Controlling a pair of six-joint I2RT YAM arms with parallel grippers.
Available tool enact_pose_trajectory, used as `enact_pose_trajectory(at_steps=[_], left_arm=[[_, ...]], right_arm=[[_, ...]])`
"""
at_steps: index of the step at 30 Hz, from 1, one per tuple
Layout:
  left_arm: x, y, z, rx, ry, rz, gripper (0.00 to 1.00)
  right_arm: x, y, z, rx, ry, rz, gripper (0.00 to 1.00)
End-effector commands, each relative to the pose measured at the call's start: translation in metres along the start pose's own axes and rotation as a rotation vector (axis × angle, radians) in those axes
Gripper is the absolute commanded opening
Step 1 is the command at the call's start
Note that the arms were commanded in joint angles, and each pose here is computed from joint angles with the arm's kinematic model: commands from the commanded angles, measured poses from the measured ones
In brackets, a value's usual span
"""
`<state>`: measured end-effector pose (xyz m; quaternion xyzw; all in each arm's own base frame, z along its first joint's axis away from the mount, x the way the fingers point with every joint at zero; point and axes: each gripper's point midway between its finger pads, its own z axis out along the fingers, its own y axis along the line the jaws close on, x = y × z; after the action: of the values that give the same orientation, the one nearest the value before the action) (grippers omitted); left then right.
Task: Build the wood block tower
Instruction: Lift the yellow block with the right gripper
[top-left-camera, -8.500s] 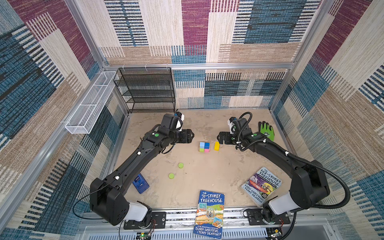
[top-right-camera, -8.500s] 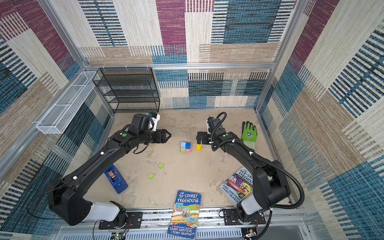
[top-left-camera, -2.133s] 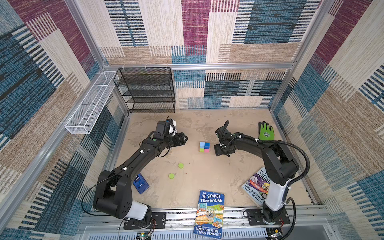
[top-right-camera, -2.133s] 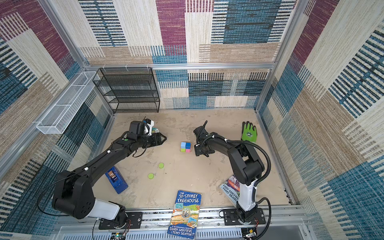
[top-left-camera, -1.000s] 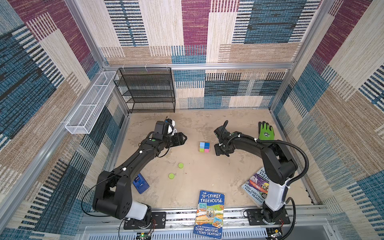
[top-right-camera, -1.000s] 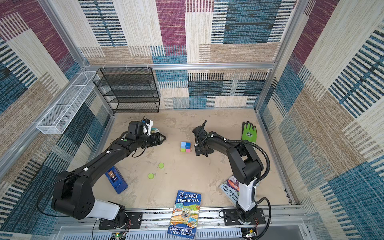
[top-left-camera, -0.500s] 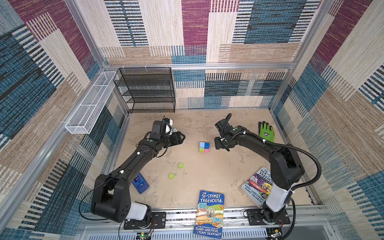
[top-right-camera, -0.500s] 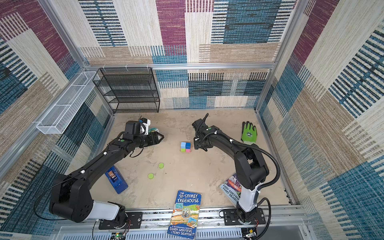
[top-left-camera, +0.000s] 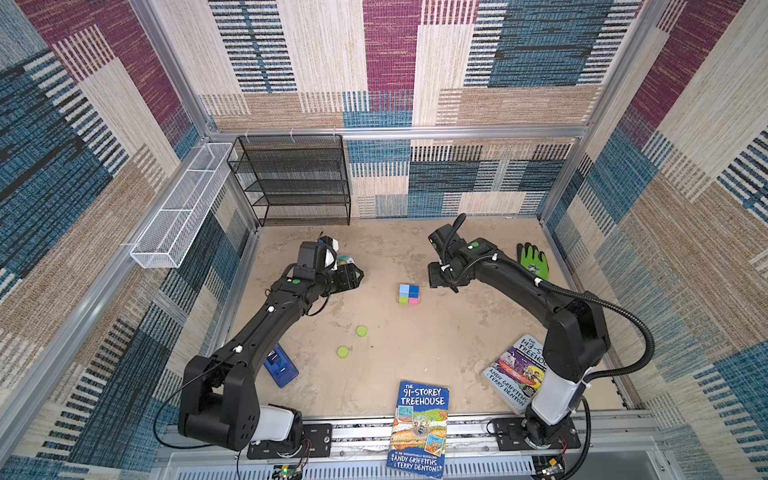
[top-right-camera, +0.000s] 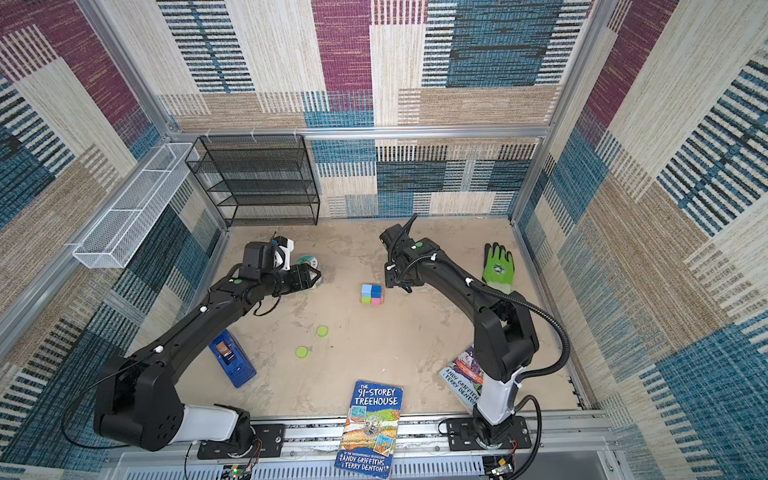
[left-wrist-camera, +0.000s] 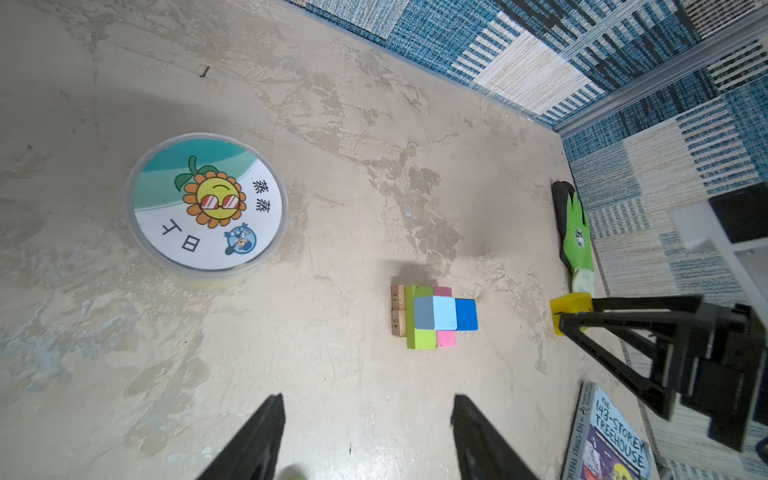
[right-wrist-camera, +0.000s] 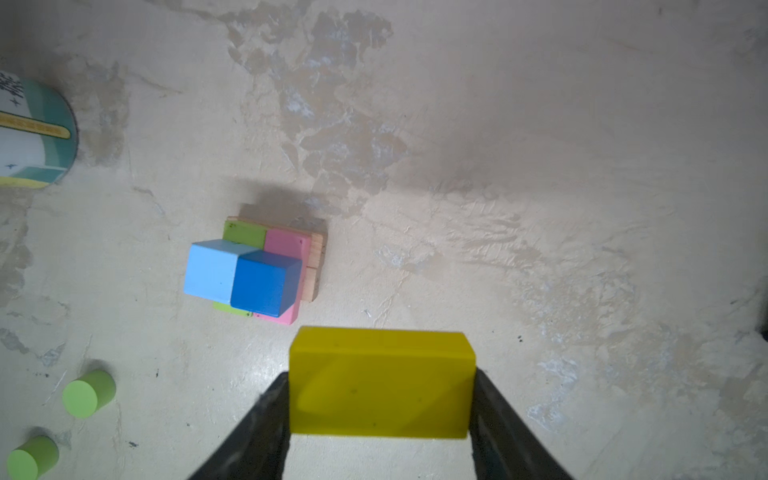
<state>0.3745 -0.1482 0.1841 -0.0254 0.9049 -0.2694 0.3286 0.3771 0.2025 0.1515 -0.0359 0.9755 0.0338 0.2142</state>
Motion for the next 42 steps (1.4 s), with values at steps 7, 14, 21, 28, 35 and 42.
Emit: enact_pose_trajectory(at_steps=[7, 14, 21, 28, 35, 42], left_arm=[[-0.001, 0.006, -0.009, -0.017, -0.016, 0.019, 0.69], [-0.001, 0.009, -0.017, -0.02, -0.031, 0.028, 0.69], [-0.001, 0.016, -0.024, -0.03, -0.043, 0.024, 0.69], [-0.001, 0.02, -0.027, -0.03, -0.048, 0.019, 0.69], [0.0, 0.027, -0.028, -0.042, -0.045, 0.008, 0.69], [0.001, 0.028, -0.028, -0.029, -0.047, -0.008, 0.69]], right_arm=[[-0.003, 0.014, -0.017, -0.001, -0.001, 0.025, 0.56], [0.002, 0.047, -0.012, -0.023, 0.031, 0.007, 0.55], [0.003, 0.07, 0.007, -0.025, 0.062, 0.003, 0.55], [0.001, 0.078, 0.02, -0.015, 0.058, 0.042, 0.55], [0.0, 0.076, 0.028, 0.004, 0.046, 0.07, 0.55], [0.0, 0.079, 0.038, 0.002, 0.047, 0.086, 0.56]])
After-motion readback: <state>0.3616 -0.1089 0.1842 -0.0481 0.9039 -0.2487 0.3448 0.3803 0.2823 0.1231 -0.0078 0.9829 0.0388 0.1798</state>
